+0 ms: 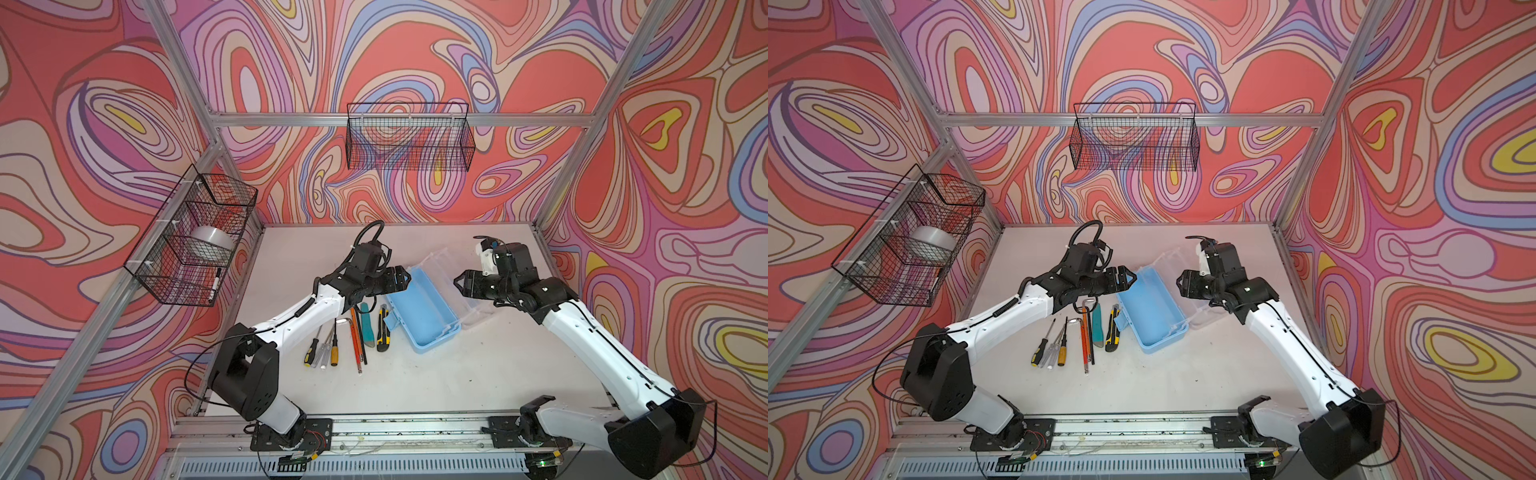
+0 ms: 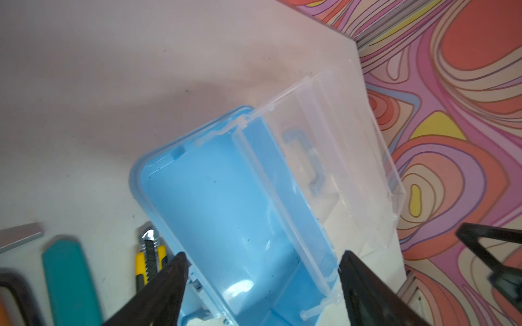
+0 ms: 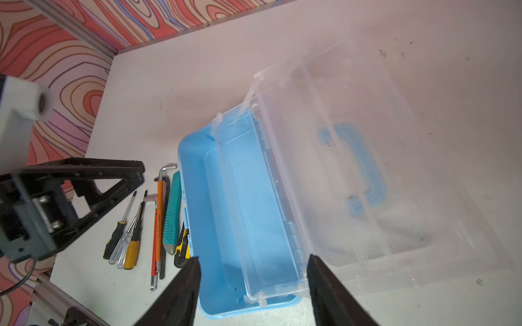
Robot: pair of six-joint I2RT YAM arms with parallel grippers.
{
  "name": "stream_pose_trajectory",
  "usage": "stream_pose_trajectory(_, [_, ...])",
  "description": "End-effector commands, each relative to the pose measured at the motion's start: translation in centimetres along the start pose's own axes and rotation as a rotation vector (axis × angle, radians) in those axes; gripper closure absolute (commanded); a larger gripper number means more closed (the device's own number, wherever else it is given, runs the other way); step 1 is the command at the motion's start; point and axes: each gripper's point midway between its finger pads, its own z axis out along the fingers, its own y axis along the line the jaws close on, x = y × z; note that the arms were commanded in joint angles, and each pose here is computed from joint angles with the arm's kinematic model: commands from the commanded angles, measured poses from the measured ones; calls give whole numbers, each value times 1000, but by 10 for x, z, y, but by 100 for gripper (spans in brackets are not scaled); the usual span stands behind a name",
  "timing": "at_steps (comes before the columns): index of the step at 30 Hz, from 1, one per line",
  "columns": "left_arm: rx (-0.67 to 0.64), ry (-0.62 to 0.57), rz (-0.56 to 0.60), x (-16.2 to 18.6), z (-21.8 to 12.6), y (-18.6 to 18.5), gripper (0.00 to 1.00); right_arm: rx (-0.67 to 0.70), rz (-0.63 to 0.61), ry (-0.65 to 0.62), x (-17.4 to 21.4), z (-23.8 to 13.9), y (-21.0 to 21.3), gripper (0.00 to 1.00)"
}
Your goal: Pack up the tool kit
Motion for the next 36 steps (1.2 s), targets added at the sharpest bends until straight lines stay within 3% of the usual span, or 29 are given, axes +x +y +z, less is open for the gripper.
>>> stream_pose_trajectory(1, [-106,84,-4,28,15,32,17,2,-30,-40,-12,-3,7,37])
stream_pose_trajectory(13, [-56,131,-11,22,70,28,17,-7,-2,-34,-5,2,6,37])
stream_pose_trajectory(25, [-100,131,19,-4,95,43,43,-5,4,-23,-4,11,5,39])
stream_pose_trajectory(36, [-125,148,40,-18,114,62,45,-24,24,2,0,25,6,43])
